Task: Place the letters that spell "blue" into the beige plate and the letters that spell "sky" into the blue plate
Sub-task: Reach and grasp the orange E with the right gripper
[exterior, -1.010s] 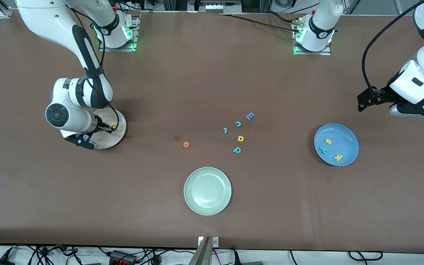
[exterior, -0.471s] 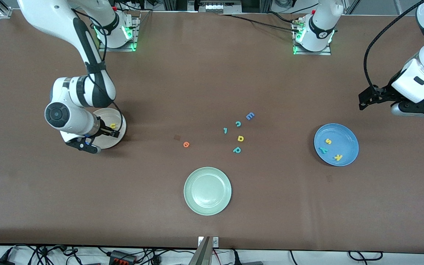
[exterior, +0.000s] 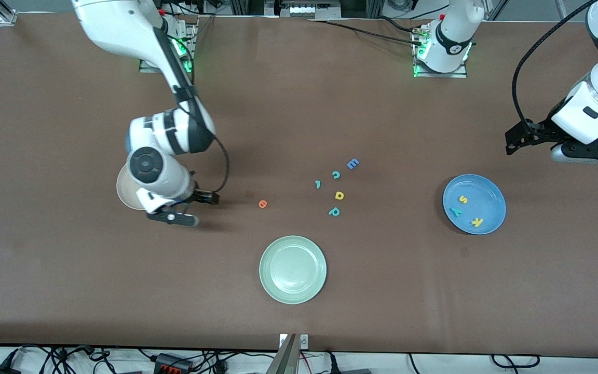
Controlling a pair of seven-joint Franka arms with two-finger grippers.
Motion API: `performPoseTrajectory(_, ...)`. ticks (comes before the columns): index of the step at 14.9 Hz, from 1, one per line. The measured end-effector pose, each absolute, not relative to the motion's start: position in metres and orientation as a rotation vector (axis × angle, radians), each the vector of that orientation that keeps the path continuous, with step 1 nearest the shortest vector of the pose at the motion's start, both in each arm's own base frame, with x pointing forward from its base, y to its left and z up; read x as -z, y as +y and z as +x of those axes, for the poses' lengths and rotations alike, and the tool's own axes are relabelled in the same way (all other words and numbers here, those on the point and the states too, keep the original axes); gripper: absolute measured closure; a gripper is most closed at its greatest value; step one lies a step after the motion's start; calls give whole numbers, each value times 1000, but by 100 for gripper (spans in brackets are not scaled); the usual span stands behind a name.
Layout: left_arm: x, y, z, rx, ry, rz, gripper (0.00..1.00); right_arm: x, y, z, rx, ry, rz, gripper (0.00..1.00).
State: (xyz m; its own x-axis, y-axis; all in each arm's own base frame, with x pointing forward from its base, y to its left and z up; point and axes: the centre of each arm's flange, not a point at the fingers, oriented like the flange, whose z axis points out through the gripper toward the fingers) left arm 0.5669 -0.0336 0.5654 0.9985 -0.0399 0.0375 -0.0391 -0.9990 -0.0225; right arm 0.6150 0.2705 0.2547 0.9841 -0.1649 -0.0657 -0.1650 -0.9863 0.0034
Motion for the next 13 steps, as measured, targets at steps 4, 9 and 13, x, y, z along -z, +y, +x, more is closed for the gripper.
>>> performPoseTrajectory(4, -565, -34, 567, 59, 63, -3119, 0, -229, 324, 609, -102, 284, -3119, 0)
performPoseTrajectory(9, -565, -35, 567, 59, 65, -3120, 0, -215, 365, 606, -20, 320, -3108, 0)
performPoseTrajectory(13, -566, -36, 567, 60, 67, -3120, 0, -203, 380, 601, -8, 324, -3112, 0)
